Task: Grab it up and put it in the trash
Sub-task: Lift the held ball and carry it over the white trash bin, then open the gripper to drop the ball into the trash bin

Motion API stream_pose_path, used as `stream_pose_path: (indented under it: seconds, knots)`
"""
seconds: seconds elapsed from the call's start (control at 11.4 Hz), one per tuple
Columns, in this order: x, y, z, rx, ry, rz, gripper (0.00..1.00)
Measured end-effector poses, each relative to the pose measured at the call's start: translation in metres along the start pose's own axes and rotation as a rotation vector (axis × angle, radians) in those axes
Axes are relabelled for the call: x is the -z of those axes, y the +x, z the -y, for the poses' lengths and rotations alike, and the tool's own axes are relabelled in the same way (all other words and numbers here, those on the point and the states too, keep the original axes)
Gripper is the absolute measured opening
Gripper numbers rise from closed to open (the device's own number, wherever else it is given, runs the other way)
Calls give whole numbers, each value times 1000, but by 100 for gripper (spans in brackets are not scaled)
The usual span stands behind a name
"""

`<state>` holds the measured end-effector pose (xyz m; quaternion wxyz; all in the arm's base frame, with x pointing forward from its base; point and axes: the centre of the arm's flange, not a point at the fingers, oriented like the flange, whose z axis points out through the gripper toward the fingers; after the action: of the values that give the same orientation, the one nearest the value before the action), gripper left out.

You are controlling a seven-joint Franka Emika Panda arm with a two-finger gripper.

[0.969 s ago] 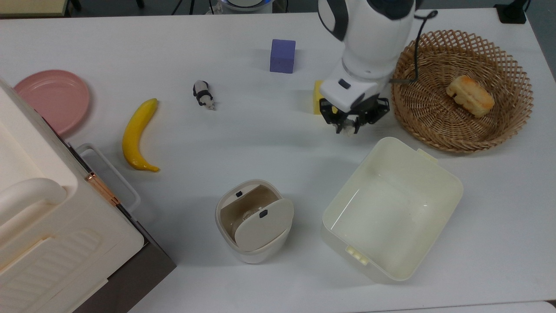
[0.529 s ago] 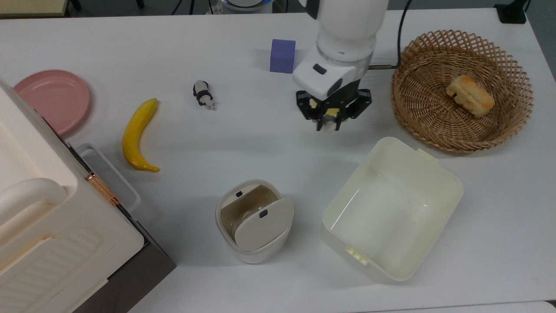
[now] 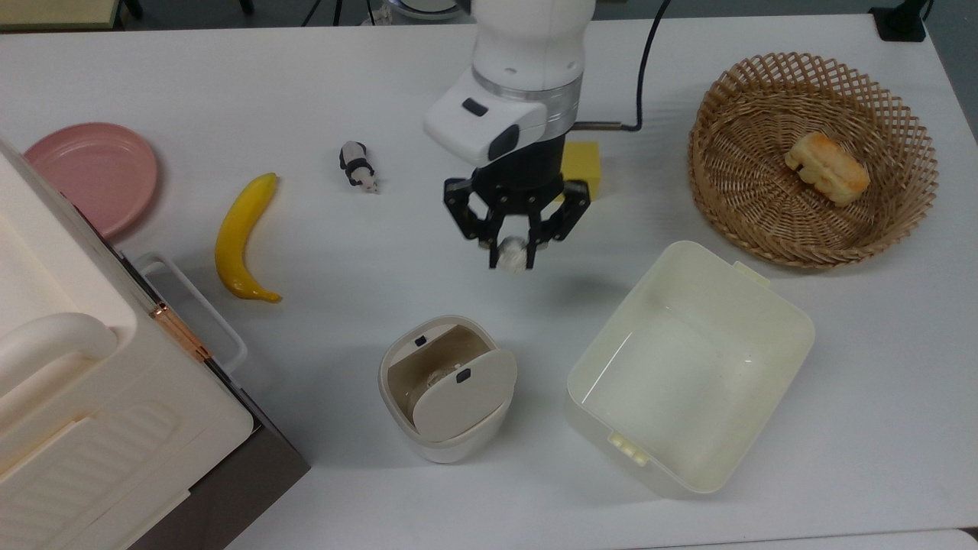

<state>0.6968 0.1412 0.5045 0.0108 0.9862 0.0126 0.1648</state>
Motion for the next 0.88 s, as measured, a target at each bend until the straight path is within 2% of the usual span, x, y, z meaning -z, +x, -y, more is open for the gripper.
stream_pose_path:
  seconds: [0.09,0.26,0.53,0.88]
  knots:
    - [-6,8,-12,-14,-9,-57,36]
    - [-18,18,-28,-48,-59,-139,36]
    - [-29,26,-36,-82,-111,-229,36]
    - [-32,27,-40,-83,-133,-241,36]
